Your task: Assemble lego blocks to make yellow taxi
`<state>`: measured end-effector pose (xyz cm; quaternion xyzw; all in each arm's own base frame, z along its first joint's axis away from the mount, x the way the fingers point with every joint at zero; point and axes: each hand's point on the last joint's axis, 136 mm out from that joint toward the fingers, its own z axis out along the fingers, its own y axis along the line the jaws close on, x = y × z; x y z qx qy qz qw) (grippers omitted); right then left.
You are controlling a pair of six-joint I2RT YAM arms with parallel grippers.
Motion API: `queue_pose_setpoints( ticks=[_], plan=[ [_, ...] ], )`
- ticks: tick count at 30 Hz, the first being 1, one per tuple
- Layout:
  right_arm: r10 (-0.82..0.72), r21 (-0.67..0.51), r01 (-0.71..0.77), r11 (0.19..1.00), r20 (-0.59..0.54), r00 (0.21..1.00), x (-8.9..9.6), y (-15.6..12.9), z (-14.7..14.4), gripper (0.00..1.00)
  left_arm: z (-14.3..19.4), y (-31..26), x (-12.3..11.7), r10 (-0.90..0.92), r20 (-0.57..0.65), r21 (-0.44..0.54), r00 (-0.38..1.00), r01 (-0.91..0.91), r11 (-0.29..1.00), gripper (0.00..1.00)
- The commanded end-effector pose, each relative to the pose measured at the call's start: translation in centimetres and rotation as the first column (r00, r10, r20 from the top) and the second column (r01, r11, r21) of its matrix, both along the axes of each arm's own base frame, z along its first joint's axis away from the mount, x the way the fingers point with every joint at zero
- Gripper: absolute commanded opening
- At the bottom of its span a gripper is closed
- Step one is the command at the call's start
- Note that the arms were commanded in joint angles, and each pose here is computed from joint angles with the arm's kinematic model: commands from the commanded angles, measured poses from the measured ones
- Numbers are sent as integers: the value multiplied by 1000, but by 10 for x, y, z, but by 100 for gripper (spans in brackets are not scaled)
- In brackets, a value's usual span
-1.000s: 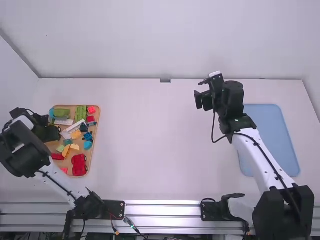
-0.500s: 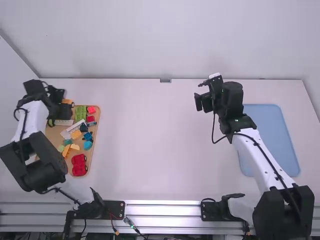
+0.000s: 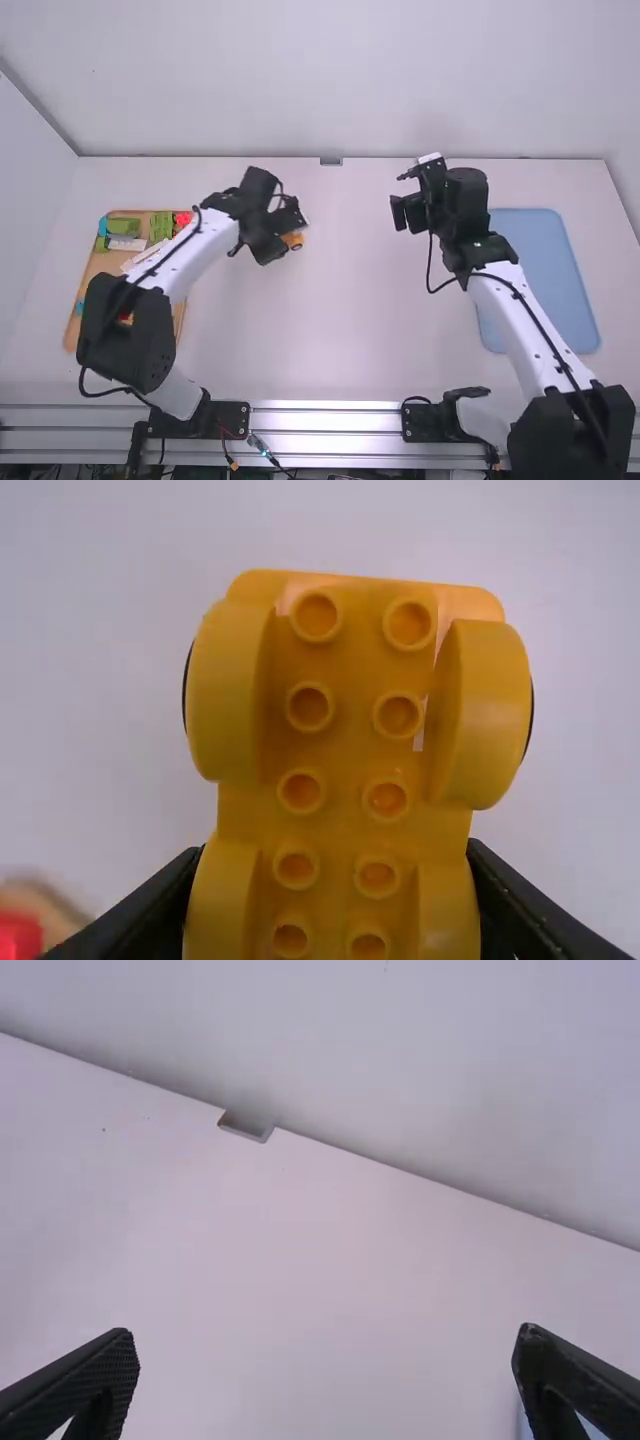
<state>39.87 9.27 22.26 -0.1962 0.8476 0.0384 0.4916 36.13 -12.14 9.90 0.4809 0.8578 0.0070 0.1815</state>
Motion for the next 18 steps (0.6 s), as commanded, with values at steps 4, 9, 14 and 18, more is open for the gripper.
queue_pose_setpoints(
  ticks=[4,9,14,18],
  plan=[
    [4,17,-5,1000,58,998,-20,-1,40,99,-38,-56,-24,-269,-68,55,961,273,960,12],
    [4,12,-5,1000,32,999,-34,-4,41,99,-73,-88,-42,-381,-135,72,915,392,917,13],
    [4,12,-4,1000,32,999,-34,-4,41,99,-98,-111,-54,-435,-165,64,885,450,891,14],
    [4,12,-4,1000,32,999,-34,-4,40,99,-112,-116,-59,-414,-177,70,893,431,900,22]
  ],
)
